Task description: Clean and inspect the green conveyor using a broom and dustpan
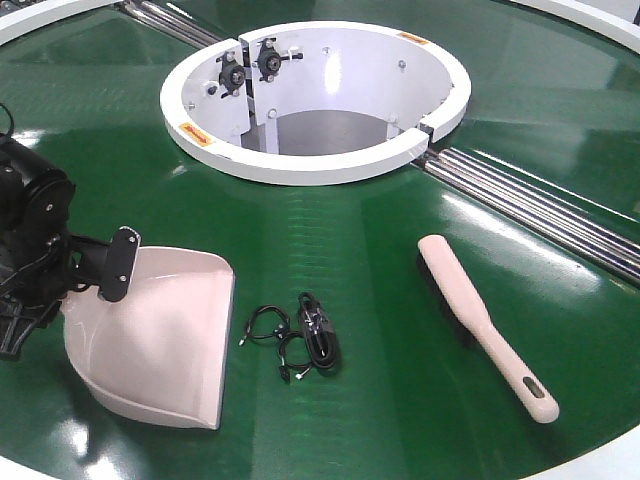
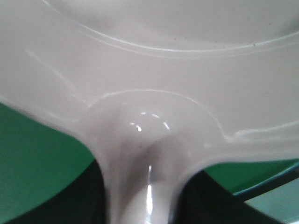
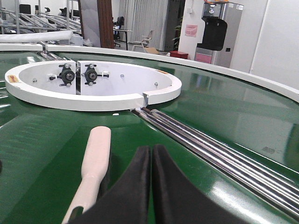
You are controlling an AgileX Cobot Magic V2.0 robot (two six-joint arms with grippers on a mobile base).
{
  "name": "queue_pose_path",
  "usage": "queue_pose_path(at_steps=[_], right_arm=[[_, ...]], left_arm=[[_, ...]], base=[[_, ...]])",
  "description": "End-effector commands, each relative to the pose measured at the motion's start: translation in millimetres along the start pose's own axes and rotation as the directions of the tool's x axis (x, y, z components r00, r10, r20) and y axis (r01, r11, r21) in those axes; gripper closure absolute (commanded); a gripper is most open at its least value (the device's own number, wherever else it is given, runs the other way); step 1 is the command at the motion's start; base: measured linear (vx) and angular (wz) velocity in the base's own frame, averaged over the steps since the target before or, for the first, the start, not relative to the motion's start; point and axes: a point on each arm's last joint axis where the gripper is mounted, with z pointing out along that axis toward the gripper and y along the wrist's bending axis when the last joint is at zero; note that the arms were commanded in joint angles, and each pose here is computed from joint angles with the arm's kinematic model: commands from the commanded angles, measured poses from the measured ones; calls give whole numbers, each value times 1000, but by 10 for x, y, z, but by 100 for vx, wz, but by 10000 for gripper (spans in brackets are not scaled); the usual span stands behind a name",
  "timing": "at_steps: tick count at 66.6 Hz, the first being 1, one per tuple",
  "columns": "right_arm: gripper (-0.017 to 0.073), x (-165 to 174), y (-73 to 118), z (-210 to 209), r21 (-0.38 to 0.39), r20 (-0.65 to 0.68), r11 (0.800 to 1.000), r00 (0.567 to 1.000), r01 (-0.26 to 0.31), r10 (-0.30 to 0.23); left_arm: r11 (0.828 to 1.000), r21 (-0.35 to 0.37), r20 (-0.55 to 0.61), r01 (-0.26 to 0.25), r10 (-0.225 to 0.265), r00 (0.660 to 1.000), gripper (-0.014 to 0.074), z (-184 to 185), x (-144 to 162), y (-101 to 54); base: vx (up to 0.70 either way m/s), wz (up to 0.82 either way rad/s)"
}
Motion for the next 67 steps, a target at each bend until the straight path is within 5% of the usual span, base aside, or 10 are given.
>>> queue_pose_path(at_steps=[1,67], right_arm=[[568,-64,-8,-10,13,81,1000,997,2,-3],[568,-64,-8,-10,13,81,1000,997,2,-3]], left_arm=[[1000,-28,-10,10,-10,1000,599,-119,35,31],[999,-53,2,11,-11,1000,599,-131,30,50]], base=[[0,0],[0,0]])
